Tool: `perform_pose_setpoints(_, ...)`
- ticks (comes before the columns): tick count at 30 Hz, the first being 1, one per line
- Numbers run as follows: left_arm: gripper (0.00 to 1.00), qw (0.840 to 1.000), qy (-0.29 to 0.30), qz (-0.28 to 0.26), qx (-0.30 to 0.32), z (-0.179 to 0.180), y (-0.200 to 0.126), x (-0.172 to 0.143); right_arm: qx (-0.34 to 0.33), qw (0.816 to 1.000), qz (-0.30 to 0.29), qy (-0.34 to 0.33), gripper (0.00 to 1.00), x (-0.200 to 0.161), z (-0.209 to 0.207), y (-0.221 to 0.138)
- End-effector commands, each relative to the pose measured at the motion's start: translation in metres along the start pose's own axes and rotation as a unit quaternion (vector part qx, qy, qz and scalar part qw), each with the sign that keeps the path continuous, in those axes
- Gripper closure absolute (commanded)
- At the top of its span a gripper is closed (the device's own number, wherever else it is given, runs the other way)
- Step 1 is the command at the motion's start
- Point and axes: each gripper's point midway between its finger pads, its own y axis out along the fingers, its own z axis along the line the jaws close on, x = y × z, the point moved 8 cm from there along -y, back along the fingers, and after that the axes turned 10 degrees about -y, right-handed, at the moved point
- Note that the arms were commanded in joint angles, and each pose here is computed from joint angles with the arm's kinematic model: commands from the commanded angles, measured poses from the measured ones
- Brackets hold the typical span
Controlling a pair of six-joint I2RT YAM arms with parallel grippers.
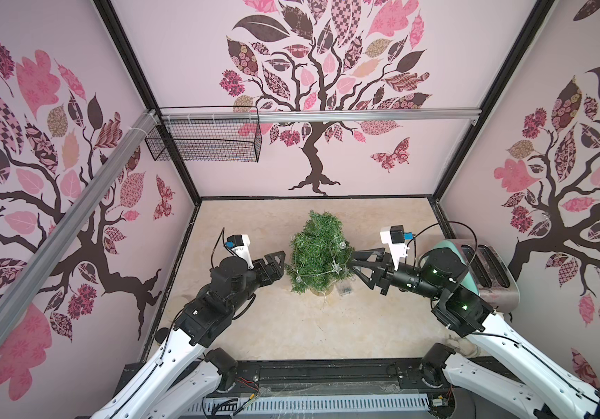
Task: Remove string lights from the small christmas tree
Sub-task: Move the christmas tree to the center of the board, then remove the light string from the Christmas tree.
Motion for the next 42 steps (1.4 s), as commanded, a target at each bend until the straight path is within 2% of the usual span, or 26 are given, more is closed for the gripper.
perform_pose_setpoints(1,0.14,1.0,0.007,-0.014,-0.014,-0.009,-0.003,0.008,-0.02,0.999,-0.021,-0.035,0.52,0.023,0.003,-0.003)
perform_pose_setpoints(4,0.14,1.0,0.005,-0.014,-0.012,-0.008,-0.001,0.007,-0.053,0.997,-0.019,-0.053,0.51,0.031,-0.003,-0.001)
perform_pose_setpoints(9,0.14,1.0,0.007,-0.013,-0.013,-0.009,-0.002,0.008,-0.059,0.997,0.018,-0.056,0.52,0.025,-0.015,0.021)
perform_pose_setpoints(14,0.14,1.0,0.012,-0.015,-0.01,-0.008,-0.003,0.009,-0.066,0.996,0.014,-0.066,0.48,0.029,-0.019,0.027)
perform_pose_setpoints(26,0.13,1.0,0.015,-0.013,-0.01,-0.008,-0.001,0.007,-0.064,0.994,0.002,-0.085,0.48,0.043,-0.02,0.036)
perform_pose_setpoints(29,0.13,1.0,0.015,-0.015,-0.008,-0.008,-0.001,0.008,-0.053,0.995,0.002,-0.085,0.54,0.044,-0.018,0.037)
perform_pose_setpoints(33,0.13,1.0,0.014,-0.017,-0.006,-0.007,-0.002,0.008,-0.049,0.995,0.006,-0.084,0.68,0.043,-0.017,0.036)
perform_pose_setpoints(42,0.13,1.0,0.012,-0.018,-0.006,-0.007,-0.003,0.008,-0.058,0.994,-0.016,-0.09,0.83,0.055,-0.01,0.021)
